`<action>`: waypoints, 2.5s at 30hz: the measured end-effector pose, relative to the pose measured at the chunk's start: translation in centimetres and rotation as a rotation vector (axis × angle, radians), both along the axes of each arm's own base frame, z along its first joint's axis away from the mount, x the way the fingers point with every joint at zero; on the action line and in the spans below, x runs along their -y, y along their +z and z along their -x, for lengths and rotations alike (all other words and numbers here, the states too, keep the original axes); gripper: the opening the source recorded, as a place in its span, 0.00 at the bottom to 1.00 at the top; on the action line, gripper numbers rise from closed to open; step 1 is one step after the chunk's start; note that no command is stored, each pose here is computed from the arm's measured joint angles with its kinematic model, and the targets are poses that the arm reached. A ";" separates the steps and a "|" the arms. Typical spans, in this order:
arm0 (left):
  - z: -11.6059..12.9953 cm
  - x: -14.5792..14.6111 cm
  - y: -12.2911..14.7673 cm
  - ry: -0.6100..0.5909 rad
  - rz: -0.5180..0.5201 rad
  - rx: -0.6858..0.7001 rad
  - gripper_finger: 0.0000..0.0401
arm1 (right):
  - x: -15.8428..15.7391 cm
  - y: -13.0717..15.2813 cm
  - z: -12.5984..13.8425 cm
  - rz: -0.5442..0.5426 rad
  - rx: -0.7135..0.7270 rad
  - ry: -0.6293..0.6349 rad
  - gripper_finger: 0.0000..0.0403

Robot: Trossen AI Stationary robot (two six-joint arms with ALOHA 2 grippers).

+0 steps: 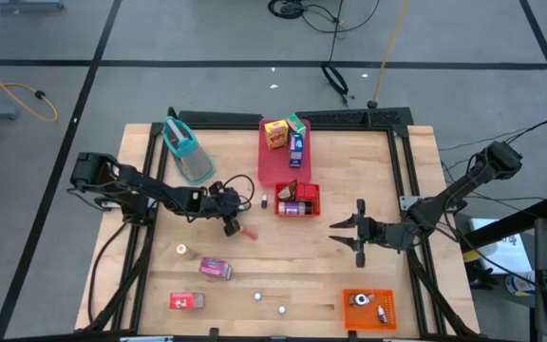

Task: Pick & Place Kitchen Items
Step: Put the green food coloring bottle into the orange bin

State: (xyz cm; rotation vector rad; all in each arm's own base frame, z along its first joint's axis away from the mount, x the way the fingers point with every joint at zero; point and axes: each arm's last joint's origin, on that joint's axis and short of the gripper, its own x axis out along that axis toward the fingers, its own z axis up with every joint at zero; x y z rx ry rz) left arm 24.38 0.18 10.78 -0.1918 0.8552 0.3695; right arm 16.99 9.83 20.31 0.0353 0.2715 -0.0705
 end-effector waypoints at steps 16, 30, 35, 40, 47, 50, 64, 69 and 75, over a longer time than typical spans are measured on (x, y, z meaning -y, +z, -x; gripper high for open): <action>-0.5 0.7 1.2 -0.074 0.058 0.046 0.07 | 0.0 0.0 0.0 0.001 -0.001 -0.003 0.32; -3.3 3.0 10.0 -0.238 -0.021 0.353 0.07 | 1.6 0.6 -1.2 -0.013 0.053 -0.062 0.32; -4.9 3.2 12.4 -0.252 -0.111 0.409 0.06 | 1.9 1.4 -2.2 0.011 0.141 0.030 0.32; -5.6 3.2 14.2 -0.269 -0.154 0.457 0.09 | 2.7 2.0 -2.7 0.048 0.205 -0.006 0.33; -5.9 3.3 15.1 -0.283 -0.189 0.540 0.07 | 4.0 2.6 -3.3 0.032 0.270 -0.007 0.36; -6.0 3.3 15.3 -0.281 -0.189 0.557 0.09 | 4.4 2.6 -3.6 0.033 0.283 -0.004 0.37; -9.0 3.7 12.8 -0.306 -0.200 0.660 0.09 | 5.2 1.1 -5.7 0.054 0.291 0.008 0.39; -10.0 3.7 11.7 -0.317 -0.192 0.698 0.10 | 5.4 0.8 -6.1 0.053 0.304 -0.007 0.39; -10.9 3.9 10.6 -0.328 -0.200 0.743 0.07 | 5.9 0.5 -6.5 0.047 0.315 0.011 0.39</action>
